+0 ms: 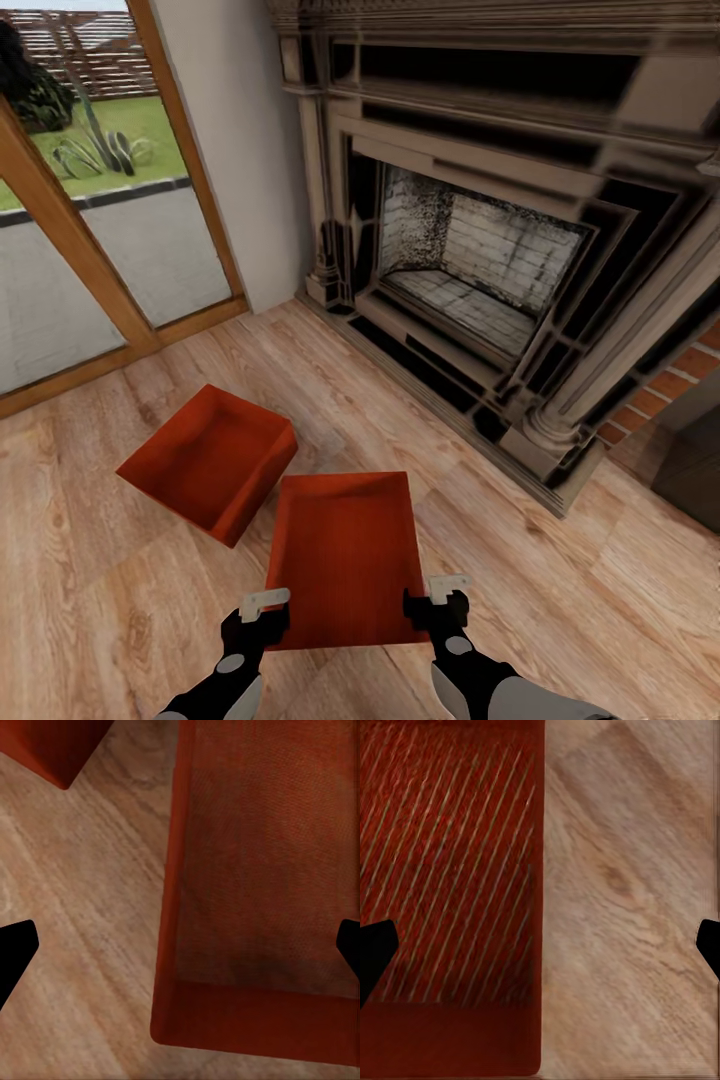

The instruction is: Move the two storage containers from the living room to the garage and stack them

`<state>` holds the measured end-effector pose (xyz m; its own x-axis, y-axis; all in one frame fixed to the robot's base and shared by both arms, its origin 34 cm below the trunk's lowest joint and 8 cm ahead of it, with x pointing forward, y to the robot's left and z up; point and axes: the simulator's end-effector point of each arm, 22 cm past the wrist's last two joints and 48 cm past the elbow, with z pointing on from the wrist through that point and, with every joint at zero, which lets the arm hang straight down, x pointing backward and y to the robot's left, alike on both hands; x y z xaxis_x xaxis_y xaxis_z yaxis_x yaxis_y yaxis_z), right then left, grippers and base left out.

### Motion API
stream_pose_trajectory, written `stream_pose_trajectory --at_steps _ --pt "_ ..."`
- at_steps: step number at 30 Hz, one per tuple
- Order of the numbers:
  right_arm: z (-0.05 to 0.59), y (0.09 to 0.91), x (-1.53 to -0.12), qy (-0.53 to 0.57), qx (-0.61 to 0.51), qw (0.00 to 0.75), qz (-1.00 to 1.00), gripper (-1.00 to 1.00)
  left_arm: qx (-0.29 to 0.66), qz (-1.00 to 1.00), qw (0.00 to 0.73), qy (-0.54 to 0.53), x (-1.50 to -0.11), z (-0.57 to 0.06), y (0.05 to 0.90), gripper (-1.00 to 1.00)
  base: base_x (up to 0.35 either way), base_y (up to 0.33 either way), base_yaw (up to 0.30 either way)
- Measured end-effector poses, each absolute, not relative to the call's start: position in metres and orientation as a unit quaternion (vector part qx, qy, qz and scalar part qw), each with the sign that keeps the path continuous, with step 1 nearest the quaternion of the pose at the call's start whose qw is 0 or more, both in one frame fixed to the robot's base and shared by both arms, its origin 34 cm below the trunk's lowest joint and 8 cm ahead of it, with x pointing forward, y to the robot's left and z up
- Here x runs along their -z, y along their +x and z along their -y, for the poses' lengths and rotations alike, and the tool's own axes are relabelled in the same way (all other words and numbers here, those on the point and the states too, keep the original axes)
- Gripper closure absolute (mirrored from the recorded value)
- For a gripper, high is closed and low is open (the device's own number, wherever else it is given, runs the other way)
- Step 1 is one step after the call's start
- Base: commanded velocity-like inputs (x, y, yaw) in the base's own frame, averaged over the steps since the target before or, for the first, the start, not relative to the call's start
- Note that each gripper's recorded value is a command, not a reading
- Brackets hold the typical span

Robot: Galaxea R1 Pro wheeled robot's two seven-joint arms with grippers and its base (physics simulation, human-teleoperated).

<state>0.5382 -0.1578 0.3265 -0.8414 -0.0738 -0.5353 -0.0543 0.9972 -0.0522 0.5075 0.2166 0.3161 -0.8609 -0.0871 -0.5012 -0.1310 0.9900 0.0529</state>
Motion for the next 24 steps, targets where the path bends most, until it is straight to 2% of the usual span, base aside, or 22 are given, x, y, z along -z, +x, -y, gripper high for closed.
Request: stream_pose_trajectory --at_steps 24 --pt "0.1578 0.5382 -0.3263 -0.034 0.017 0.279 -0.959 -1.0 -0.045 -0.966 0.249 -0.059 -0.3131 -0.2193 0.5002 -1.0 0.0 0.0 -0.006"
